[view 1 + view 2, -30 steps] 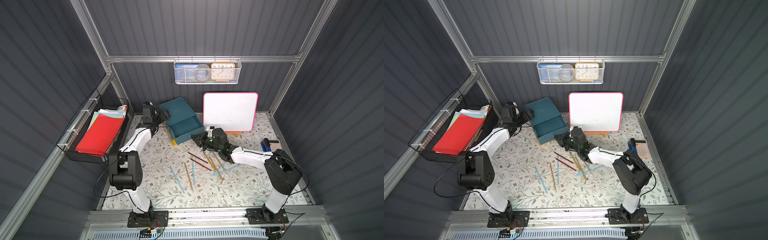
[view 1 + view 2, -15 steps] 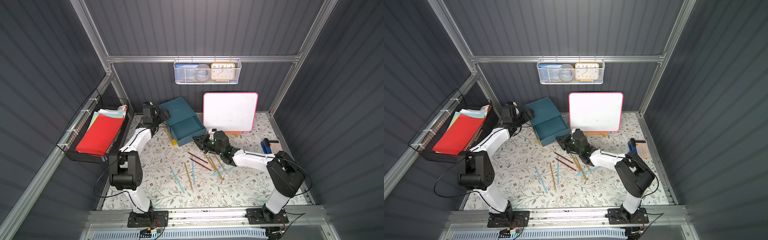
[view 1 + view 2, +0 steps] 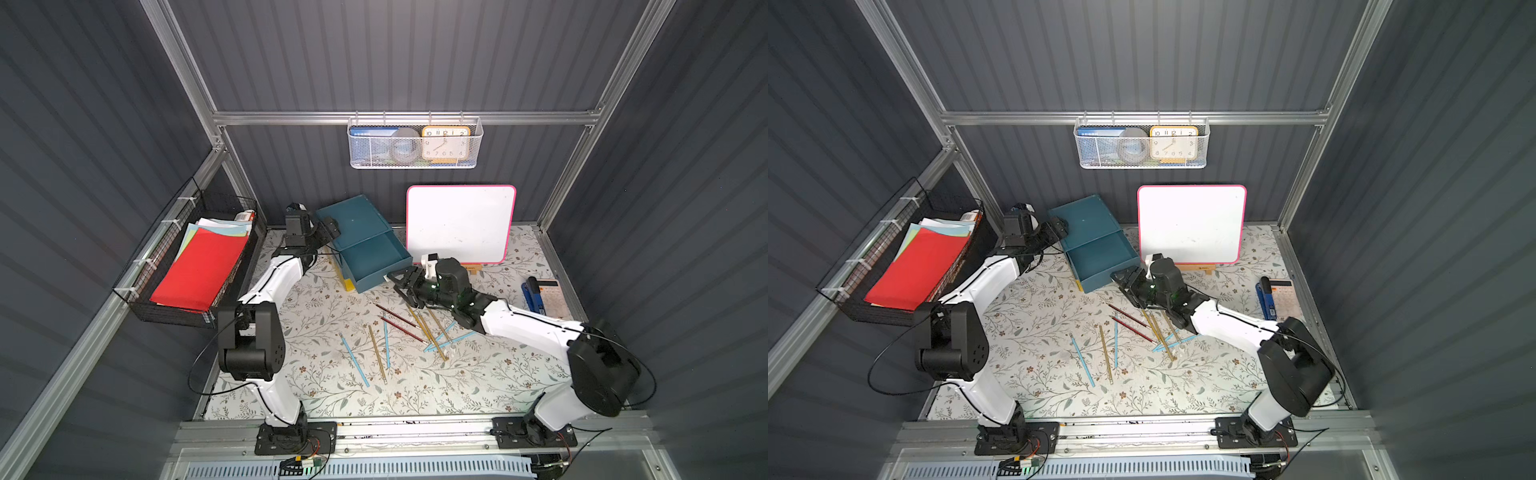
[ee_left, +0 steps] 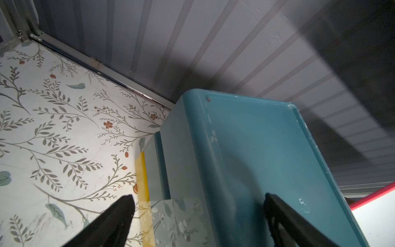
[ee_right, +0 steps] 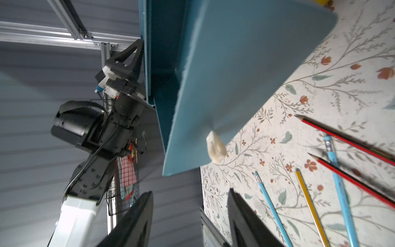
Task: Please place the pencils in the drawer according to their color
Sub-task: Open the drawer in the storage box, then pick up the pencil from the center of the board.
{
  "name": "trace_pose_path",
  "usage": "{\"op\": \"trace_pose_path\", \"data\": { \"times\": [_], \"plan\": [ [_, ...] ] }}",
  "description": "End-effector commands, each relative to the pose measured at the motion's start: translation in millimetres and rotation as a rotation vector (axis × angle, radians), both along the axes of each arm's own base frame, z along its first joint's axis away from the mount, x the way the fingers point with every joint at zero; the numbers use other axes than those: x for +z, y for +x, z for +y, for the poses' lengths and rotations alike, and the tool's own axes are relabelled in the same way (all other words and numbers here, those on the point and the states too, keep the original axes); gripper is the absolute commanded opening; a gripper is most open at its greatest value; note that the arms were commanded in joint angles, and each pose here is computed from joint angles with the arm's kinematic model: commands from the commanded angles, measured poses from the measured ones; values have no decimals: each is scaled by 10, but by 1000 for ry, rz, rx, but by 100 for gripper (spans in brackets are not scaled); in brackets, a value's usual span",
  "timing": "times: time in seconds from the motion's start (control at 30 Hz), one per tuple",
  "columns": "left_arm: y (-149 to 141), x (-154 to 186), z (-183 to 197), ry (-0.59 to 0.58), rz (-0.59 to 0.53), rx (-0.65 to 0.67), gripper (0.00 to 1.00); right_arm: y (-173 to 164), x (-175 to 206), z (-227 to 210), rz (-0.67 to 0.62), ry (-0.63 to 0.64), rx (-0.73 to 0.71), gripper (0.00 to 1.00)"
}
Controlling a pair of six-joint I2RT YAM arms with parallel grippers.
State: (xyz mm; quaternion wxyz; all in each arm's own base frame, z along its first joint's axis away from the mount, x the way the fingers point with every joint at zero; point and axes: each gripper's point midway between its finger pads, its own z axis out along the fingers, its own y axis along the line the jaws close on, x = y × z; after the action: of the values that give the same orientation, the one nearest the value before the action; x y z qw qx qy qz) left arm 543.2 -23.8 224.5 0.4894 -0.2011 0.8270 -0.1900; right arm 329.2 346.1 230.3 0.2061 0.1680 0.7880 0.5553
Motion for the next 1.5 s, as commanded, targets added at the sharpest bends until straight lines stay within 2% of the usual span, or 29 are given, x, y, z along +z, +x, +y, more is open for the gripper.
{"op": "trace_pose_path", "data": {
  "times": [0.0,0.3,0.47,0.57,0.83,1.17,1.47],
  "plan": [
    [-31,96,-13,-12,-22,-7,100,-242,-227,-238,-3,-207,57,60],
    [-47,174,-27,-19,-38,-13,100,-453,-678,-837,-98,-724,172,61],
    [-46,168,-34,-24,-37,-15,100,-453,-922,-894,-109,-861,268,61],
    [-46,164,-32,-24,-36,-14,100,-427,-1054,-844,-101,-908,332,60],
    [-45,167,-42,-32,-39,-16,100,-226,-1363,-712,-104,-980,364,58],
    [-53,146,-49,-37,-37,-18,100,-146,-1612,-406,-135,-986,423,53],
    [-54,128,-55,-39,-34,-22,100,-78,-1736,-333,-133,-1008,441,48]
  ]
}}
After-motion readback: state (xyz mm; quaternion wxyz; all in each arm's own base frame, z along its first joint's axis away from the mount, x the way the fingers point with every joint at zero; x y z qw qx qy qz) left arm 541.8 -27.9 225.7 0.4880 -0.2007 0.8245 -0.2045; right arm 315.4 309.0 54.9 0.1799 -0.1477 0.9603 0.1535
